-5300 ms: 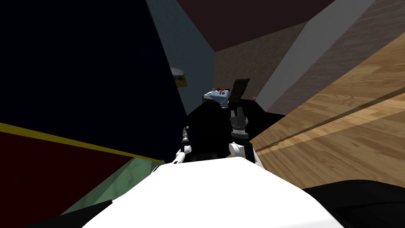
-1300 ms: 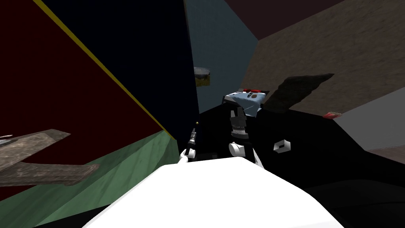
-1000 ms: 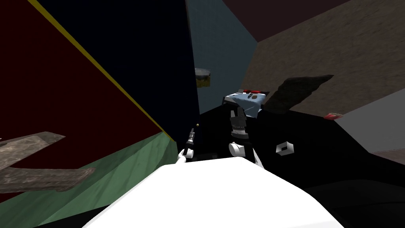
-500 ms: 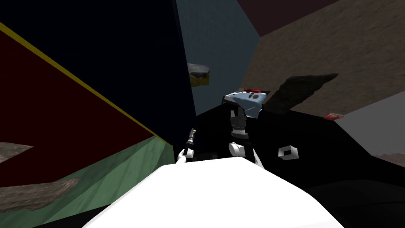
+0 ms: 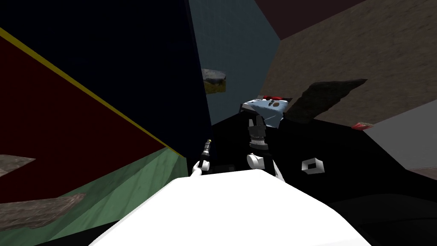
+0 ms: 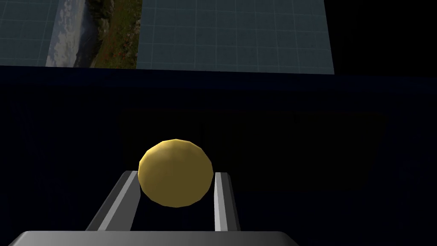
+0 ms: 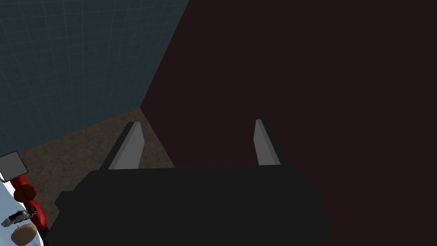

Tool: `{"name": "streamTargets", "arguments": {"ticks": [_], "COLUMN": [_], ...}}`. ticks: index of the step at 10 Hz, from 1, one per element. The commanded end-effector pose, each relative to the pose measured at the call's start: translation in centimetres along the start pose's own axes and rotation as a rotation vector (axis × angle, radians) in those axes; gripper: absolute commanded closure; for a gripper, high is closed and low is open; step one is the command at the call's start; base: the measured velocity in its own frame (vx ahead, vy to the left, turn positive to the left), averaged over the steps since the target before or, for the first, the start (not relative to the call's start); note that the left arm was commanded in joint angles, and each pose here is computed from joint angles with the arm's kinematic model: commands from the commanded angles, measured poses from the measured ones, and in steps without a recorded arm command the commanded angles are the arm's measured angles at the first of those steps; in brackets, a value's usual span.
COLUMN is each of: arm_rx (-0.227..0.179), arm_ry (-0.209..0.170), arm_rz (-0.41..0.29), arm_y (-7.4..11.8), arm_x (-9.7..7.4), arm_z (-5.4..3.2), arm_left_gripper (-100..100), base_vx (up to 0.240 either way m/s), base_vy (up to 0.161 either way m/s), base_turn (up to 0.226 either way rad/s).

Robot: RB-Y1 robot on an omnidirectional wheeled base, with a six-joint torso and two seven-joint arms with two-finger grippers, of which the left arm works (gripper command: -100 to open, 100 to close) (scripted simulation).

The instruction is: Push the door open

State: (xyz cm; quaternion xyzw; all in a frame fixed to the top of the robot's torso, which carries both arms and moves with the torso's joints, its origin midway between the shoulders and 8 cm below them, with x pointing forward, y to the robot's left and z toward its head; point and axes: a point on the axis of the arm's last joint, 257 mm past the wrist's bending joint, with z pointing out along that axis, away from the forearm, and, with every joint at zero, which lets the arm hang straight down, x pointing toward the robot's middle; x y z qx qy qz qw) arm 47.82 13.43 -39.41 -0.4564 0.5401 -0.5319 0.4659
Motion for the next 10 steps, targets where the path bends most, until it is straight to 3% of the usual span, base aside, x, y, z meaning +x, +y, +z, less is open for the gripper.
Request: {"name": "streamTargets", "arguments": {"ticks": [1,3,4,5,6,10], "arm_rx": [-0.001,-0.001,-0.006,-0.006,-0.006,-0.004], "arm_ry": [-0.001,-0.001,-0.025,-0.025,-0.052,-0.109], "arm_rz": [-0.001,-0.001,0.020,0.020,0.032,0.030], "arm_y": [0.1,0.1,0.2,0.2,0.2,0.0], "arm_x": [0.0,0.0,-2.1,-2.1,-3.9,-6.4], "arm_z": [-0.05,-0.05,-0.10,-0.10,-0.08,0.03], "arm_left_gripper": [100,100,100,100,100,100], "base_vx": [-0.010,-0.003,0.084,0.116,0.176,0.221], "base_vy": [0.003,0.000,-0.100,-0.101,-0.099,-0.108], "base_turn": [0.000,0.001,0.028,0.056,0.059,0.071]}}
